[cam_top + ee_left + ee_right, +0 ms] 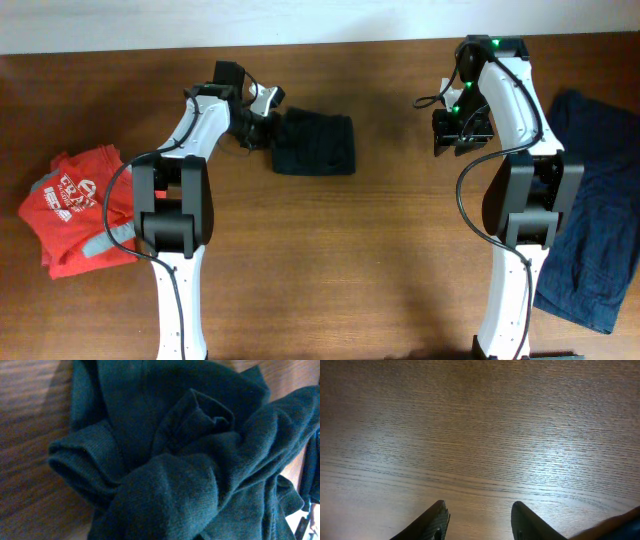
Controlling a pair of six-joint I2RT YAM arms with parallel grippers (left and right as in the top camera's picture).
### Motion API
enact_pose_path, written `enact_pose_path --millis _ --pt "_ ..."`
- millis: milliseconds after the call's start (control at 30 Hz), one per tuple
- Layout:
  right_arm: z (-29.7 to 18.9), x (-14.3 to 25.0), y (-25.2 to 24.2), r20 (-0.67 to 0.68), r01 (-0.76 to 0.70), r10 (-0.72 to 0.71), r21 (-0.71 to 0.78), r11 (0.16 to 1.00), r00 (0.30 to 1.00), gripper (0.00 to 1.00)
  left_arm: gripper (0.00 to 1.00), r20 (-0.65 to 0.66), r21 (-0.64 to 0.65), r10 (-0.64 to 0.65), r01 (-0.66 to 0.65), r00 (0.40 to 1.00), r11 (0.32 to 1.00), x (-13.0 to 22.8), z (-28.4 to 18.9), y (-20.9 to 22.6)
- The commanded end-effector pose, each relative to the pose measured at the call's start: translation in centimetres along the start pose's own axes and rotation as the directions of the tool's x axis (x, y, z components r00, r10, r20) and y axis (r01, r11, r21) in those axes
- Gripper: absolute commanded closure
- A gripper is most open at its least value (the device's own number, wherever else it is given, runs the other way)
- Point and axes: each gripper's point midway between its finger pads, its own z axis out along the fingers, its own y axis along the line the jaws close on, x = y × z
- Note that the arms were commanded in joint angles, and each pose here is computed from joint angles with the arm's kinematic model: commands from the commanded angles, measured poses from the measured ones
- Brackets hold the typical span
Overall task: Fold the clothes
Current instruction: 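Grasp the folded dark bundle with the left gripper and lift it, then carry the bundle left and place it on the red t-shirt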
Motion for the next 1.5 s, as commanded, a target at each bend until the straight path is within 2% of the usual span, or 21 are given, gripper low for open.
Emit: enact_pose_path --millis 0,33,200,267,467,667,867,967,1100,1267,1333,1467 --pt "-1.7 -0.1 0.2 0.041 0.014 -0.014 0.016 1.0 0.999 0.53 0.99 0.036 -0.196 -0.017 0.024 0.999 0.98 -0.7 -4.2 3.0" --pt "-1.7 -0.1 0.2 0.041 0.014 -0.014 0.016 1.0 0.999 0.53 0.99 0.044 -0.221 -0.015 0.025 0.999 0.975 -0.8 -5.0 3.1" --pt "-1.8 0.2 0.1 0.031 0.018 -0.019 0.016 1.0 0.999 0.53 1.0 0.153 -0.479 0.028 0.05 0.988 0.876 -1.3 -16.1 2.4" --pt "-2.0 0.5 -0.2 0.025 0.02 -0.021 0.013 1.0 0.999 0.53 1.0 0.184 -0.52 0.04 0.062 0.982 0.852 -0.8 -19.5 1.1" --pt "-4.4 1.3 -2.8 0.071 -0.043 0.042 0.006 0.999 0.997 0.53 1.0 0.229 -0.542 -0.004 0.131 0.974 0.83 3.4 -27.2 -1.8" --pt "-6.6 2.1 -4.2 0.117 -0.079 0.078 0.005 0.997 0.99 0.53 1.0 0.266 -0.545 -0.148 0.275 0.953 0.792 9.2 -33.1 -1.2" --pt "-7.0 2.2 -4.1 0.126 -0.078 0.077 0.005 0.997 0.989 0.53 1.0 0.382 -0.548 -0.216 0.409 0.899 0.73 12.5 -38.4 0.3" --pt "-7.0 2.2 -4.1 0.126 -0.078 0.077 0.003 0.997 0.989 0.53 0.99 0.419 -0.524 -0.258 0.464 0.871 0.715 13.7 -39.3 2.2" --pt "-7.0 2.3 -4.0 0.124 -0.078 0.077 0.001 0.997 0.989 0.53 1.0 0.424 -0.46 -0.312 0.499 0.85 0.734 14.8 -37.4 6.0" --pt "-7.0 2.3 -3.9 0.124 -0.077 0.076 -0.001 0.997 0.989 0.53 0.99 0.427 -0.359 -0.244 0.41 0.871 0.838 14.0 -34.8 7.4" --pt "-7.0 2.3 -3.9 0.124 -0.077 0.076 -0.001 0.997 0.989 0.53 1.0 0.438 -0.335 -0.233 0.398 0.868 0.854 13.7 -34.6 7.4" --pt "-7.0 2.2 -3.9 0.124 -0.077 0.076 -0.001 0.997 0.989 0.53 0.99 0.479 -0.296 -0.131 0.3 0.868 0.907 11.8 -35.7 5.4"
